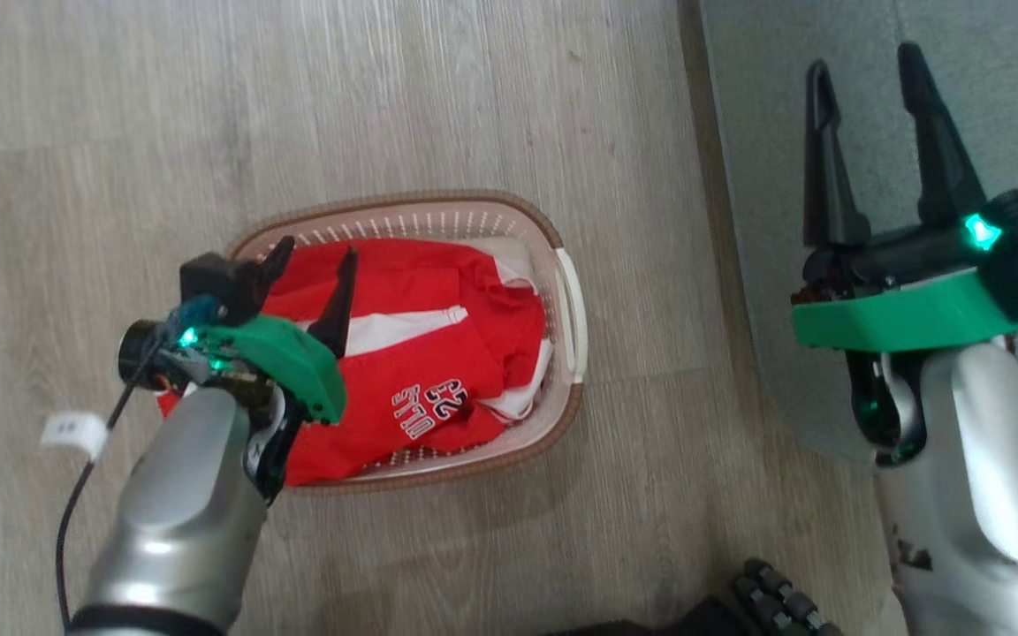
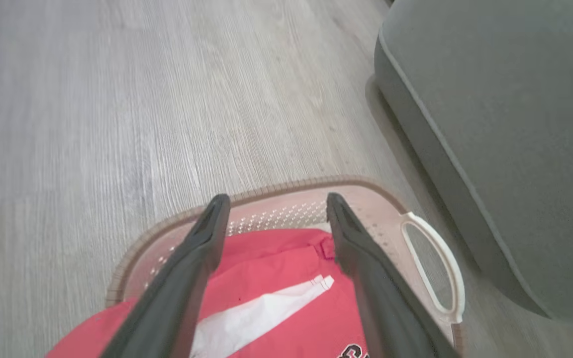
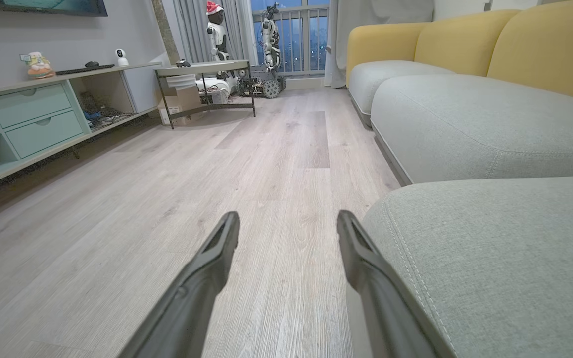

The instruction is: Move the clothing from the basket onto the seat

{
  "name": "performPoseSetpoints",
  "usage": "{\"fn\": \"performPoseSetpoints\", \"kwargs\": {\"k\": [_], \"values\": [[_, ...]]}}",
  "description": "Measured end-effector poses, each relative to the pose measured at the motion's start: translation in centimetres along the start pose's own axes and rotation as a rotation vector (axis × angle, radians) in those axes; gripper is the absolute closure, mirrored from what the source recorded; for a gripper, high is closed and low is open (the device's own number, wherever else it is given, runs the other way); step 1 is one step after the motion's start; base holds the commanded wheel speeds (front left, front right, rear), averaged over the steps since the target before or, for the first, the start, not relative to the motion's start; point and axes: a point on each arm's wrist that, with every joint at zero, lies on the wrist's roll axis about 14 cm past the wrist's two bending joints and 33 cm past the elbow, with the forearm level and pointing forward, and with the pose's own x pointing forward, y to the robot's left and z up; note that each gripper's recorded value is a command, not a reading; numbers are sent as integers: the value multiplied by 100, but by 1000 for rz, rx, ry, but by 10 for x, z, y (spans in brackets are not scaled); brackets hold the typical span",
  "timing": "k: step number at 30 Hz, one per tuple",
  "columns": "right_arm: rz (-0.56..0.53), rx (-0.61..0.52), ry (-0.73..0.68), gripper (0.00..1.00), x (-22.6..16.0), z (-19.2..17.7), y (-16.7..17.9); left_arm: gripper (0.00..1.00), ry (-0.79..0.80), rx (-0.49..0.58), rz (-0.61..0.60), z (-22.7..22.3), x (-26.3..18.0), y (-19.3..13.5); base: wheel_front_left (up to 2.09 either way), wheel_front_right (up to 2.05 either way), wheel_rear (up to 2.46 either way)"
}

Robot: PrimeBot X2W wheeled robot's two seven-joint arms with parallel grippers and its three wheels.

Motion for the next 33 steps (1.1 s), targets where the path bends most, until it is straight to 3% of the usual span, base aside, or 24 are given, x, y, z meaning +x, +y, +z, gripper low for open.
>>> {"fn": "performPoseSetpoints", "kwargs": {"k": [15,33], "values": [[9,-26,-3,0,32,-23,-8,0,490,5,-84,-116,26,-6,0,0,0],[37,-53,18,0,58,-67,-13,0,825,158,-175,-207,40,7,0,0,0]]}}
